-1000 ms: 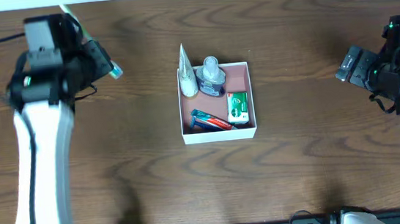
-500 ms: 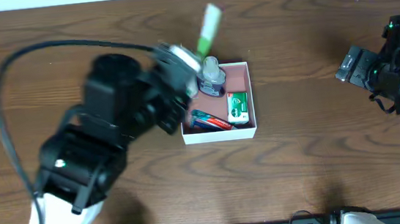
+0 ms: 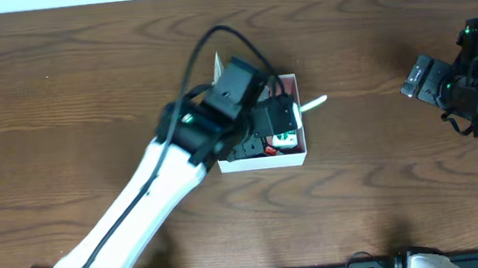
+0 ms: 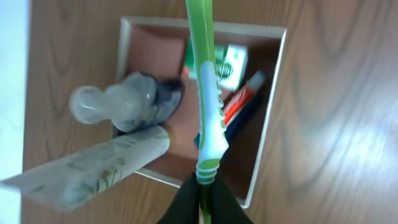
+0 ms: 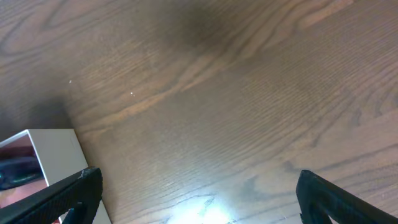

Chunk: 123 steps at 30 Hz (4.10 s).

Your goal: Pack container

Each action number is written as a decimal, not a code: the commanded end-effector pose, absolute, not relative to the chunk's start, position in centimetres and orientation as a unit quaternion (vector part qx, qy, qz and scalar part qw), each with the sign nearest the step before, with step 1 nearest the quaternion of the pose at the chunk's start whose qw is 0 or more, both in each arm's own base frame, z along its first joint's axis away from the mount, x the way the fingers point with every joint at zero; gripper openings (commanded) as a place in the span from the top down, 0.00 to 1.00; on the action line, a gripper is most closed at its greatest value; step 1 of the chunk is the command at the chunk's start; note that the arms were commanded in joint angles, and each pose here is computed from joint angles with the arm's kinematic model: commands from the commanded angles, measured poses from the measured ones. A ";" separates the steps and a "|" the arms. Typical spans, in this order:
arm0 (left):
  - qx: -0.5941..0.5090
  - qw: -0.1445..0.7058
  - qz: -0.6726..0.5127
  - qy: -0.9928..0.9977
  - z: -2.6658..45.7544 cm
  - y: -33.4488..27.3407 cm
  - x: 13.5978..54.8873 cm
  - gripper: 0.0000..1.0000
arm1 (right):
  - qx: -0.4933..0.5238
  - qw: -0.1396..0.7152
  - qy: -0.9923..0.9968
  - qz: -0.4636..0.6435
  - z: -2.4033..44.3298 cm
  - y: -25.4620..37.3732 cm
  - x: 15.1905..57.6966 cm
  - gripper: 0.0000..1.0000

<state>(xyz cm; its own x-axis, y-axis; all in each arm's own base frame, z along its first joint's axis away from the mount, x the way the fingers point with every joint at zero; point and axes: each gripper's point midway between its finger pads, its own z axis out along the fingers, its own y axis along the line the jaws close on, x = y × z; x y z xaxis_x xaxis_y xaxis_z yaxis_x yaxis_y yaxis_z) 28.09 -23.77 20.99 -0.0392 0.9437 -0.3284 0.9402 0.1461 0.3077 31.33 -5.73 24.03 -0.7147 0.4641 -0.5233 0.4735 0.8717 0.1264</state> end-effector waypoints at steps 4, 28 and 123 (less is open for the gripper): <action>0.708 0.158 0.096 0.681 16.8 -22.0 30.3 0.94 | 0.266 0.288 0.920 -0.015 24.6 -6.3 31.2 0.01; 0.734 0.068 0.114 0.667 11.8 -20.8 30.9 0.66 | 0.265 0.288 0.920 -0.015 24.6 -6.3 31.2 0.01; 0.209 0.662 -0.068 0.717 24.8 -12.2 24.4 0.02 | 0.265 0.288 0.920 -0.015 24.6 -6.3 31.2 0.01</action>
<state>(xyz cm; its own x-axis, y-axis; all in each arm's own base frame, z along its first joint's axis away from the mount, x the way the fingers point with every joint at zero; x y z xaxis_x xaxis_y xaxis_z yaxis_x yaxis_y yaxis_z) 23.85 -12.60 25.35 -0.0360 0.1332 -0.9904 0.4157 0.9032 0.1064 31.33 -5.73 24.03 -0.7145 0.4644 -0.5232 0.4738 0.8715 0.1266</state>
